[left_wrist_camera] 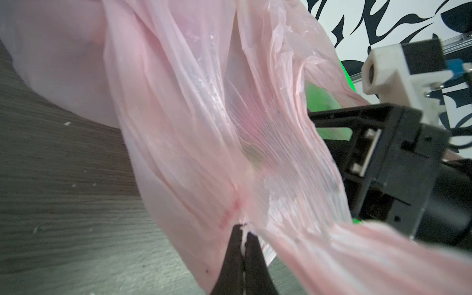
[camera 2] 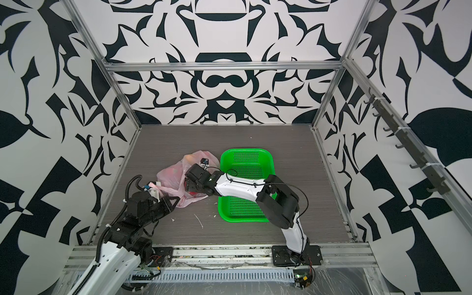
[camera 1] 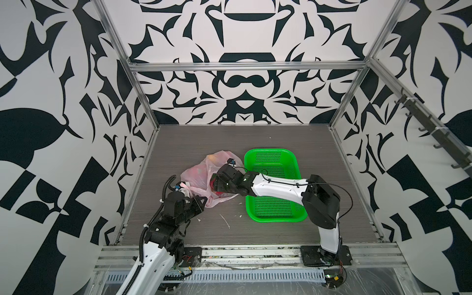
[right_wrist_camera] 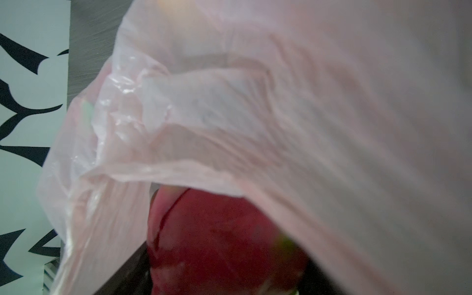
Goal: Untie the knot of the plastic bag and take out the fruit
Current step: Pick up the fruit from the plastic bag.
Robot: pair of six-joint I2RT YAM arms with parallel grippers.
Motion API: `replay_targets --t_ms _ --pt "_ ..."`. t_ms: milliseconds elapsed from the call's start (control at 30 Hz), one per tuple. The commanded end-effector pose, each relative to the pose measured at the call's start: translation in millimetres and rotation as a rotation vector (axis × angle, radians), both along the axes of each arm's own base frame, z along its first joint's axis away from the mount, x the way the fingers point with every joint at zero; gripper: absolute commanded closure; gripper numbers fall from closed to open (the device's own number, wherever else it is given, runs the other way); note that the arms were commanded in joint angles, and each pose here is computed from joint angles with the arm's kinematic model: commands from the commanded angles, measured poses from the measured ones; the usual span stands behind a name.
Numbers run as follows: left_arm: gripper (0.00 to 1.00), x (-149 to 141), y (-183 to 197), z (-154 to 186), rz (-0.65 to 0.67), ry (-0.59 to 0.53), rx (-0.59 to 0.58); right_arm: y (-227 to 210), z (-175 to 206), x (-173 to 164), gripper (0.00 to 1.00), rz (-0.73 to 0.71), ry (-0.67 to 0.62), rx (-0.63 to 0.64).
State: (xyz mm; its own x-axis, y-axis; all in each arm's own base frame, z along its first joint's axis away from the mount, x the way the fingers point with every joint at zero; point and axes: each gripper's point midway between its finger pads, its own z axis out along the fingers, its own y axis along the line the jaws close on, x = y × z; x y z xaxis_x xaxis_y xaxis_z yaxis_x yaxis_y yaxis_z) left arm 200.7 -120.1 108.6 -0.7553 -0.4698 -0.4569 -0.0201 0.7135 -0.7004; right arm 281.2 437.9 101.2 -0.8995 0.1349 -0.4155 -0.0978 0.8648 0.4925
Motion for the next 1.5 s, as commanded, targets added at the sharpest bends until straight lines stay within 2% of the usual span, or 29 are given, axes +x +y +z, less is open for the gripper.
replay_targets --t_ms 0,367,867,1467 --pt "1.00 10.0 -4.6 19.9 0.003 -0.065 0.007 6.7 34.9 -2.2 0.57 0.036 -0.054 0.065" --pt "1.00 15.8 -21.3 17.9 -0.010 -0.083 0.060 -1.2 54.1 -5.5 0.59 0.064 -0.094 0.054" --pt "1.00 15.1 -8.3 21.4 0.049 -0.103 0.083 -19.4 71.7 -8.6 0.60 0.114 -0.161 -0.012" --pt "1.00 14.1 -3.1 17.9 0.078 -0.100 0.081 6.7 121.5 -19.2 0.61 0.319 -0.270 0.127"
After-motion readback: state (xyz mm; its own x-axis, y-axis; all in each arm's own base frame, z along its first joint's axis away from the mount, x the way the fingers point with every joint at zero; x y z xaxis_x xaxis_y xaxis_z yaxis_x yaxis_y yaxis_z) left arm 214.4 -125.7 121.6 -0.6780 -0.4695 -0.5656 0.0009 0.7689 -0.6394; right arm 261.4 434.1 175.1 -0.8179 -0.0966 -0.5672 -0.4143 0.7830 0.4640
